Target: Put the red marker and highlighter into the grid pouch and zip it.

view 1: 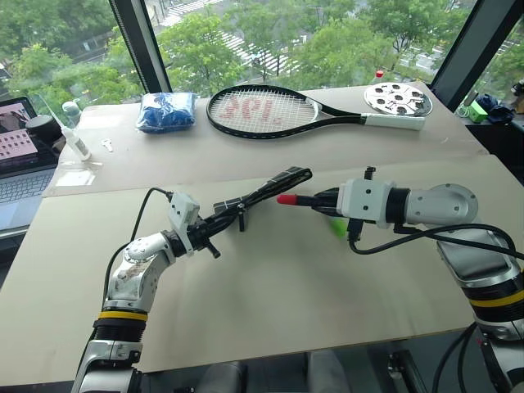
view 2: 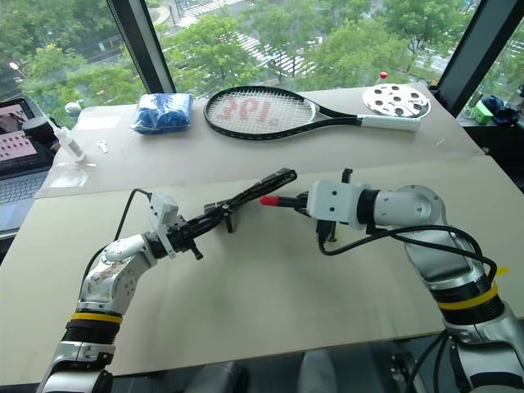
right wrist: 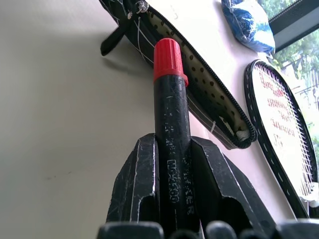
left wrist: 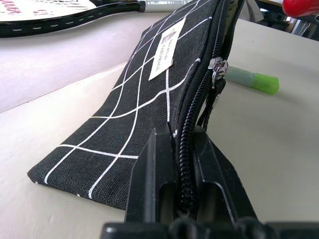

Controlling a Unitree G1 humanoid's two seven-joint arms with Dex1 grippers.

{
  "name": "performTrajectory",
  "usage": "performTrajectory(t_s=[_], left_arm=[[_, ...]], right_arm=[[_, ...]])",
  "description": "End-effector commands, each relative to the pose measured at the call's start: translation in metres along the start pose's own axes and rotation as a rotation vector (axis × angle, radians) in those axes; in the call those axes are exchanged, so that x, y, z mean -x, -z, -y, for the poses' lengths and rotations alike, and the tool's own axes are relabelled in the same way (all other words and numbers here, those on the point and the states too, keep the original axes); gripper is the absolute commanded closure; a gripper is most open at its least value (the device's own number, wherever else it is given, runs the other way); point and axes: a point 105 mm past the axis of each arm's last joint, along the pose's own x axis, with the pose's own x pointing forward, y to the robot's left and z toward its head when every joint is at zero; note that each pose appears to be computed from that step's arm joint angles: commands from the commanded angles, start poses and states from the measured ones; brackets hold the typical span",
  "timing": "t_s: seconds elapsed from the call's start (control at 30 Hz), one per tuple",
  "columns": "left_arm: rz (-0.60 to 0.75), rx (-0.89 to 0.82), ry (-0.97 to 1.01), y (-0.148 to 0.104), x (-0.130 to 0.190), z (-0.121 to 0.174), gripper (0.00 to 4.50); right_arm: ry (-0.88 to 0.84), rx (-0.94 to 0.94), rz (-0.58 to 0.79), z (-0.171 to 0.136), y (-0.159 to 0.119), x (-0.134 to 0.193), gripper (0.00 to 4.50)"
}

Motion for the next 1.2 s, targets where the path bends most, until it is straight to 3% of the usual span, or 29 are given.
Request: performTrajectory(t_s=[0.03,0.63,0.77,1.2], left_arm=[[0.015,-0.036,0.018,-0.009,0.001,0.004,4.50],[0.010,-0.035,0.032,-0.007,-0.002,0.008,4.50],[0.008,-0.035,0.034,-0.007,-0.002,0.009,4.50],[0.006,-0.036,0.025,-0.006,0.002,0.009,4.50]], right_arm=[[0.029,0.094,0.001,0.013,-0.009,0.004,3.95],[-0.056,0.289,-0.098,0.012,0.011,-0.028,3.95],[-0.046,0.288,-0.066,0.019,0.005,-0.033,3.95],[-0.071,0.143,0.013,0.018,-0.009,-0.003,3.95]])
